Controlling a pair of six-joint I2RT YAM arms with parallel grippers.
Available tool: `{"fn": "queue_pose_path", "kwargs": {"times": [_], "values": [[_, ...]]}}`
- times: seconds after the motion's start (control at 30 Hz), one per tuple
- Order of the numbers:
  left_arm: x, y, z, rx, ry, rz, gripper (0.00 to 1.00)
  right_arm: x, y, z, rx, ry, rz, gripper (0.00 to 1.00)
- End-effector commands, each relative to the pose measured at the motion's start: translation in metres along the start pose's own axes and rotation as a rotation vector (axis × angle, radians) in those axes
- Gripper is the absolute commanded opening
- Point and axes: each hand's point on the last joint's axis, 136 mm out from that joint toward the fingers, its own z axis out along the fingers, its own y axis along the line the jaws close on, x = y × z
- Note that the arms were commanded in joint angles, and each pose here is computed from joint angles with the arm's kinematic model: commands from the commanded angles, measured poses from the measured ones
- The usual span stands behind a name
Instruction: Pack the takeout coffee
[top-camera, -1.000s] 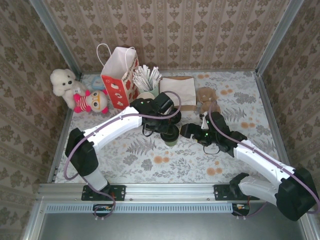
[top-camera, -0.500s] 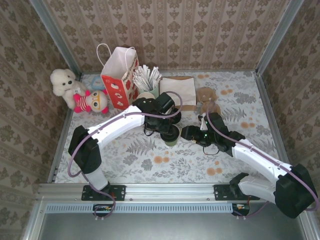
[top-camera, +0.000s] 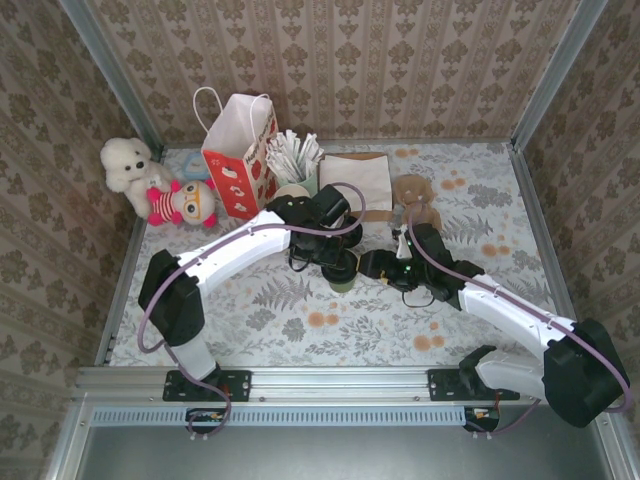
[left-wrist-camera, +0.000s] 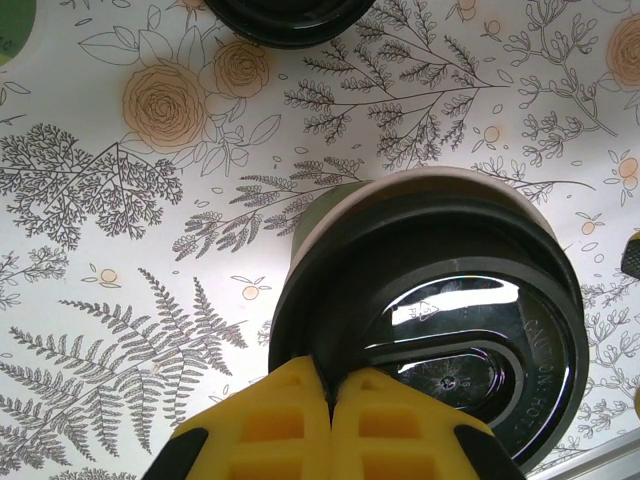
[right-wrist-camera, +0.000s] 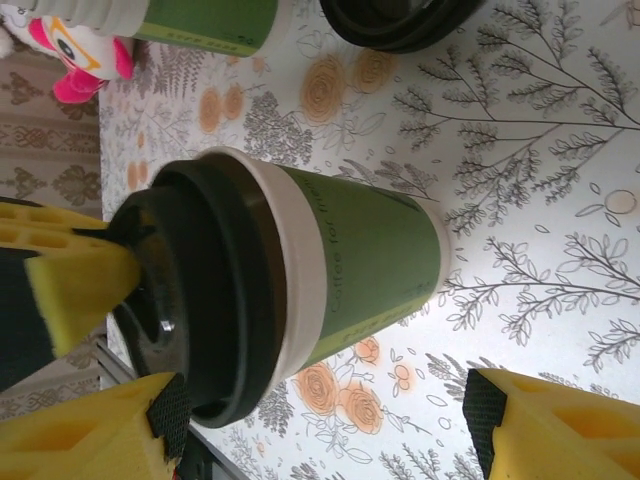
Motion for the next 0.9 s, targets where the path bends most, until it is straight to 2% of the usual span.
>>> {"fn": "queue_pose_path", "kwargs": {"times": [0.0,0.37,0.87], "values": [[-0.006,-0.005,-0.001,0.015,-0.001,0.003,0.00,0.003,0.001,0.004,-0.027,0.017,0.024,0.75],[-0.011,-0.008,-0.006,0.019,-0.002,0.020,0.00,0.005,-0.002,0.006,-0.030,0.019,0.035,0.73],[-0.003,-0.009,0.008,0.006,0.077,0.044,0.00,0.004,-0.011,0.012,0.016,0.025,0.062,0.72]]}}
